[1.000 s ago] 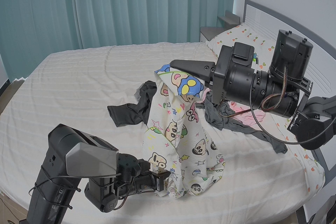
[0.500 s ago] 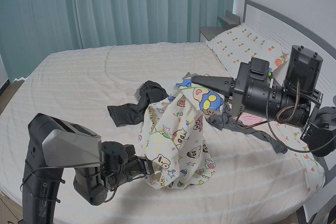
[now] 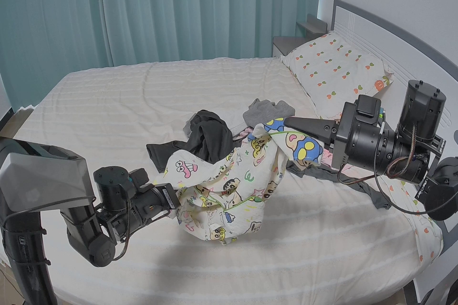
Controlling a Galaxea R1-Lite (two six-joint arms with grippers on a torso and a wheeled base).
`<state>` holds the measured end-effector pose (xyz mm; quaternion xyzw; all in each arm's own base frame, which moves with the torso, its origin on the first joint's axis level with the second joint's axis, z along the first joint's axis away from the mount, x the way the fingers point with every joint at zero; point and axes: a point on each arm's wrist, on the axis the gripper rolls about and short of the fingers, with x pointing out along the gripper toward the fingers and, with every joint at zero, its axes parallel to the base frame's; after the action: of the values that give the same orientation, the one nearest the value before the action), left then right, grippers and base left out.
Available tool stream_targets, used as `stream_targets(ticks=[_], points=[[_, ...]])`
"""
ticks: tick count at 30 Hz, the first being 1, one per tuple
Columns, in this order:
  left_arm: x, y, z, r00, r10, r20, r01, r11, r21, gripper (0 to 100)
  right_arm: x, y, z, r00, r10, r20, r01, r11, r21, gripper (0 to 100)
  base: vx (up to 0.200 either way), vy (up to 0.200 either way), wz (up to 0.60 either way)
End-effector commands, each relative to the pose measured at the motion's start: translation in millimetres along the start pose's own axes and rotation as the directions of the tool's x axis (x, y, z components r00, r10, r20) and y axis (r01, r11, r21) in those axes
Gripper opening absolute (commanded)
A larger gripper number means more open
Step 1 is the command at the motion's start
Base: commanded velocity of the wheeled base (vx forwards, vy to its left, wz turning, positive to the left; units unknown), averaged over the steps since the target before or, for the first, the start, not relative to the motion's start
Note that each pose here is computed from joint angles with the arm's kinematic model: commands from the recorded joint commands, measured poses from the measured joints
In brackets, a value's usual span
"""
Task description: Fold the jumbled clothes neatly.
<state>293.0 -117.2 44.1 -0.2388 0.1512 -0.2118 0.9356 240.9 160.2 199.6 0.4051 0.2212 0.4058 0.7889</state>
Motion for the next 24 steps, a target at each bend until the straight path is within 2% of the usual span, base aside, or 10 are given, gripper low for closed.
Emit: stream_targets(ticks=[1, 5, 6, 8, 11, 14, 15, 17, 18, 24], points=[[-14, -17, 38, 0.988, -0.049, 0.148, 0.050, 0.999, 0.000, 0, -3, -10, -4, 0.999, -0.035, -0.010, 0.036, 0.999, 0.005, 0, 0.000, 0.000, 0.00], [-19, -21, 48, 0.976, -0.007, 0.216, 0.014, 0.999, -0.032, 0, -8, -14, -4, 0.998, -0.055, -0.004, 0.055, 0.998, -0.001, 0, 0.000, 0.000, 0.00], [-20, -23, 60, 0.959, 0.012, 0.282, 0.000, 0.999, -0.042, 0, -11, -16, -3, 0.998, -0.063, 0.002, 0.063, 0.998, -0.004, 0, 0.000, 0.000, 0.00], [-25, -32, 81, 0.930, -0.010, 0.368, 0.032, 0.998, -0.053, 0, -14, -18, -5, 0.997, -0.072, -0.002, 0.072, 0.997, -0.001, 0, 0.000, 0.000, 0.00], [-32, -35, 82, 0.931, -0.007, 0.366, 0.032, 0.998, -0.061, 0, -17, -23, -9, 0.996, -0.091, -0.014, 0.091, 0.996, -0.004, 0, 0.000, 0.000, 0.00], [-42, -48, 110, 0.886, -0.056, 0.461, 0.078, 0.996, -0.030, 0, -21, -31, -15, 0.991, -0.135, -0.017, 0.134, 0.990, -0.045, 0, 0.000, 0.000, 0.00], [-43, -49, 110, 0.886, -0.059, 0.461, 0.081, 0.996, -0.029, 0, -21, -31, -15, 0.991, -0.136, -0.016, 0.135, 0.990, -0.046, 0, 0.000, 0.000, 0.00], [-49, -54, 75, 0.956, -0.053, 0.289, 0.064, 0.998, -0.027, 0, -23, -33, -12, 0.989, -0.148, 0.001, 0.148, 0.988, -0.048, 0, 0.000, 0.000, 0.00], [-48, -57, 60, 0.973, -0.075, 0.220, 0.077, 0.997, -0.003, 0, -23, -33, -12, 0.989, -0.147, 0.002, 0.147, 0.988, -0.048, 0, 0.000, 0.000, 0.00], [-47, -54, 21, 0.991, -0.135, 0.009, 0.135, 0.991, -0.021, 0, -26, -30, -11, 0.990, -0.140, 0.012, 0.141, 0.989, -0.052, 0, 0.000, 0.000, 0.00]])
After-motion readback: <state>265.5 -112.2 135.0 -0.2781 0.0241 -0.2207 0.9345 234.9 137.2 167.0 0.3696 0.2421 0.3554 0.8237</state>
